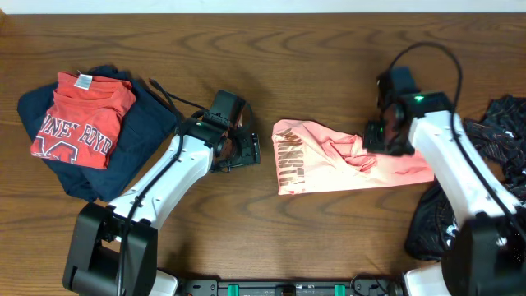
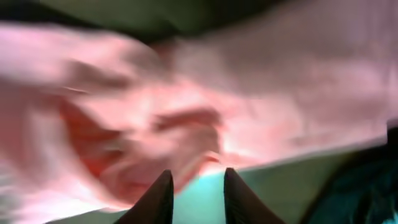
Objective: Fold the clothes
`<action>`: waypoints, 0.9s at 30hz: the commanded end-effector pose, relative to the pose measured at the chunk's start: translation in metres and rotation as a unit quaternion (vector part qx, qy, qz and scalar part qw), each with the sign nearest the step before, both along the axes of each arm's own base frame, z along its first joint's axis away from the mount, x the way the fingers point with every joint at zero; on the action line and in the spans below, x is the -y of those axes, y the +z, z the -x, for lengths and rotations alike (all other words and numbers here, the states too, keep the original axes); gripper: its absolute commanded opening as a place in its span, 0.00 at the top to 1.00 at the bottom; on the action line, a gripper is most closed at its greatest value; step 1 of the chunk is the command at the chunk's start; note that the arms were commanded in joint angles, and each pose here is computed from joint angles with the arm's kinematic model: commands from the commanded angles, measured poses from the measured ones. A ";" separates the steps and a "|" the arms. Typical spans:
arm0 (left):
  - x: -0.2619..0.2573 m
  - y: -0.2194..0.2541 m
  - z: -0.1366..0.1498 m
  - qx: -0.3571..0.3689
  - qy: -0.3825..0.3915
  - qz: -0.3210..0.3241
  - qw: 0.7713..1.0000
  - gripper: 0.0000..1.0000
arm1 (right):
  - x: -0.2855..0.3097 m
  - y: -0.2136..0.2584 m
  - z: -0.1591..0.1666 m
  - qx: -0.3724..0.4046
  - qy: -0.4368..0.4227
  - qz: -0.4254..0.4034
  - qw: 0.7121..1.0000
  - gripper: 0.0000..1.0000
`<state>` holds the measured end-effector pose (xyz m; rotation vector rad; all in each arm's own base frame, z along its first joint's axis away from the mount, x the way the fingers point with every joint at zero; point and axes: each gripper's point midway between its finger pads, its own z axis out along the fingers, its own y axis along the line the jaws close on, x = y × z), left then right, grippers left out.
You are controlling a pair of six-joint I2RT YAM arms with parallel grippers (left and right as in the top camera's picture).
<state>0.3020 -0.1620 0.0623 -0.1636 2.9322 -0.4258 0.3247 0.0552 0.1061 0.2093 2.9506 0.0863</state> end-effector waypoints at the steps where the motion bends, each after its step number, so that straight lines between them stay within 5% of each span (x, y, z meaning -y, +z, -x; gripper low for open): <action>1: -0.002 -0.006 0.004 -0.009 0.001 -0.007 1.000 0.25 | -0.048 0.025 0.001 0.031 0.125 -0.092 0.987 0.78; 6: -0.002 -0.006 0.004 -0.010 0.001 -0.007 1.000 0.25 | -0.091 0.001 0.025 -0.006 0.241 -0.146 0.959 0.81; 10: -0.002 -0.006 0.004 -0.010 0.001 -0.007 1.000 0.25 | -0.098 -0.035 0.031 -0.041 0.254 -0.133 0.957 0.82; 19: -0.002 -0.006 0.004 -0.011 0.000 -0.008 1.000 0.25 | -0.038 -0.104 -0.003 -0.066 0.089 0.026 0.994 0.87; 27: -0.003 -0.006 0.006 -0.013 -0.005 -0.010 1.000 0.25 | -0.023 -0.046 -0.026 0.001 0.033 0.014 0.999 0.75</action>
